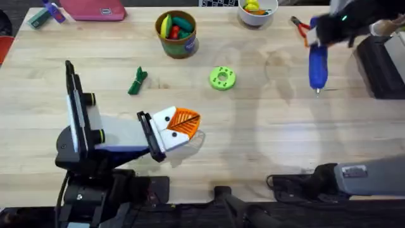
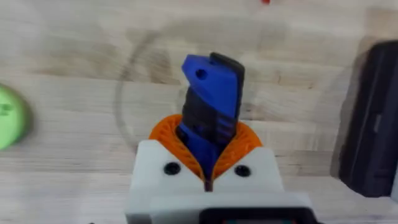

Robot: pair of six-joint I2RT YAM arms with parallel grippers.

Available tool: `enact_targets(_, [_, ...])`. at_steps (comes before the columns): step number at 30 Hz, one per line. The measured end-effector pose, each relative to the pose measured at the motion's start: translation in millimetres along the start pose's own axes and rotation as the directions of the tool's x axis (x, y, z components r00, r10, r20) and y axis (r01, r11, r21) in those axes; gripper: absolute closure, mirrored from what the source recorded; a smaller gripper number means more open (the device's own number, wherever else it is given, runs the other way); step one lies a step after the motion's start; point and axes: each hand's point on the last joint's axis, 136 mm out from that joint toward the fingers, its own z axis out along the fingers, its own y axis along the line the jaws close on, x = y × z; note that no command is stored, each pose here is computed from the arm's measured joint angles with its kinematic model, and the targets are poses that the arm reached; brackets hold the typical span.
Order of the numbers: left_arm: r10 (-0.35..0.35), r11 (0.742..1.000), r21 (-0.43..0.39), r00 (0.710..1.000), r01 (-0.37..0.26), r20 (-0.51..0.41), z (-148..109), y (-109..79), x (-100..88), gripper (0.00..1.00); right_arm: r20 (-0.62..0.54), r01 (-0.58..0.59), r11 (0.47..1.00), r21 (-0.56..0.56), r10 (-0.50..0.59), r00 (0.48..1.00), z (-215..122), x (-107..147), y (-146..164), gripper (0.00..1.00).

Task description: Pick up the gripper from the table and insert it into the empty holder that is missing its gripper. Then pick up a screw, insert it into the mounting hole, and use the screwdriver to tighten it. Finally, clean up the table by picking up the vegetable and placing it into the bucket.

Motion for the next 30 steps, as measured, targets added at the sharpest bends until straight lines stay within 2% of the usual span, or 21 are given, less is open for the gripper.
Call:
enact_targets(6, [0.0, 1.0, 0.0, 1.0, 0.0, 0.0, 0, 0.0, 0.0, 0.994, 0.225, -0.04, 0.998, -0.047, 0.05, 0.973, -85, -20, 38, 0.98])
enact_targets(10, [0.0, 1.0, 0.0, 1.0, 0.0, 0.0, 0, 0.0, 0.0, 0.994, 0.344, -0.014, 0.985, -0.174, 0.074, 0.936, -131, -27, 80, 0.98])
enact_targets(13, [0.0, 1.0, 0.0, 1.0, 0.0, 0.0, 0, 0.0, 0.0, 0.994, 0.429, 0.026, 0.952, -0.304, 0.113, 0.896, -166, -34, 115, 0.98])
enact_targets(19, [0.0, 1.0, 0.0, 1.0, 0.0, 0.0, 0, 0.0, 0.0, 0.994, 0.539, 0.124, 0.856, -0.501, 0.197, 0.819, -231, -41, 175, 0.98])
enact_targets(22, [0.0, 1.0, 0.0, 1.0, 0.0, 0.0, 0, 0.0, -0.1, 0.994, 0.606, 0.216, 0.788, -0.576, 0.234, 0.761, -270, -45, 208, 0.98])
enact_targets(25, [0.0, 1.0, 0.0, 1.0, 0.0, 0.0, 0, 0.0, 0.0, 0.994, 0.671, 0.315, 0.716, -0.623, 0.282, 0.686, -307, -43, 238, 0.98])
enact_targets(30, [0.0, 1.0, 0.0, 1.0, 0.0, 0.0, 0, 0.0, 0.0, 0.994, 0.711, 0.419, 0.617, -0.667, 0.358, 0.606, -334, -28, 269, 0.98])
